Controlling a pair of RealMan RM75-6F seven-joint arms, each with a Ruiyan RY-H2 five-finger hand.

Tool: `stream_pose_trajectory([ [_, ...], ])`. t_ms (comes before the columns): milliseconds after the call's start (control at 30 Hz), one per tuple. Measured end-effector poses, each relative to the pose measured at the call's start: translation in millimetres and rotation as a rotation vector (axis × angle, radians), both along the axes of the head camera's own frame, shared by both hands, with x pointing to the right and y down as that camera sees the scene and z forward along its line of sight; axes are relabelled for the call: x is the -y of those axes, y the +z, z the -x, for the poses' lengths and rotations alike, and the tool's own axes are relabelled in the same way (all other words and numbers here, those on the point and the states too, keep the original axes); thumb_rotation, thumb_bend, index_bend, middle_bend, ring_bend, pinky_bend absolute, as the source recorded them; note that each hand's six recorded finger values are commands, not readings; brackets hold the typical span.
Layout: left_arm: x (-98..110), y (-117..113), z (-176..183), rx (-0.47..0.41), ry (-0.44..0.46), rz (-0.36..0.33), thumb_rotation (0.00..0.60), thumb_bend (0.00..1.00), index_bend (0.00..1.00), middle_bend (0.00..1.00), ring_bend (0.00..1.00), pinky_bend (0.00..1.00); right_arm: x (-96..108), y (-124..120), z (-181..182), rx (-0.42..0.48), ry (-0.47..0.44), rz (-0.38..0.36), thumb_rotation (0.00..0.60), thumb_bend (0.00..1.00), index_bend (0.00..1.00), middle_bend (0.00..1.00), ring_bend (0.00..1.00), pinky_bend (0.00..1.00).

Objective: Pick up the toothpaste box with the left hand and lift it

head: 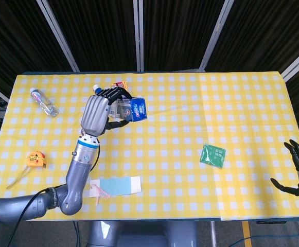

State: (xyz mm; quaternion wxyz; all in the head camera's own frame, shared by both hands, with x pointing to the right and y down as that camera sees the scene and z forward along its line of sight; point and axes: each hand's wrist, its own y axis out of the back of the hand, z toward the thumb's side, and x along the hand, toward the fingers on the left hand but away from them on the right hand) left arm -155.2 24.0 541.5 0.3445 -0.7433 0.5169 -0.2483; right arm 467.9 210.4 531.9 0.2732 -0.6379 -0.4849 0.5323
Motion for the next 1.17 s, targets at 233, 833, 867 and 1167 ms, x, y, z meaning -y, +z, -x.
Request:
stream_pose_trajectory([
  [233,-14,17,22,0.227,0.069,-0.017,0.6,0.5,0.56,0.37,0.41,0.4,-1,1,3,-0.005,-0.009,0.005,0.6,0.08,0.0,0.0,0.0,0.0],
  [833,-100,88,116,0.539,0.099,0.237,0.6,0.12,0.0,0.0,0.0,0.0,-5,8,9,-0.043,-0.037,0.022,0.6,0.08,0.0,0.0,0.0,0.0],
  [867,-103,88,122,0.543,0.087,0.239,0.6,0.12,0.0,0.0,0.0,0.0,-6,8,10,-0.046,-0.039,0.022,0.6,0.08,0.0,0.0,0.0,0.0],
  [1167,-147,75,192,0.655,-0.063,0.235,0.6,0.11,0.0,0.0,0.0,0.0,-8,14,15,-0.087,-0.067,0.03,0.6,0.08,0.0,0.0,0.0,0.0],
])
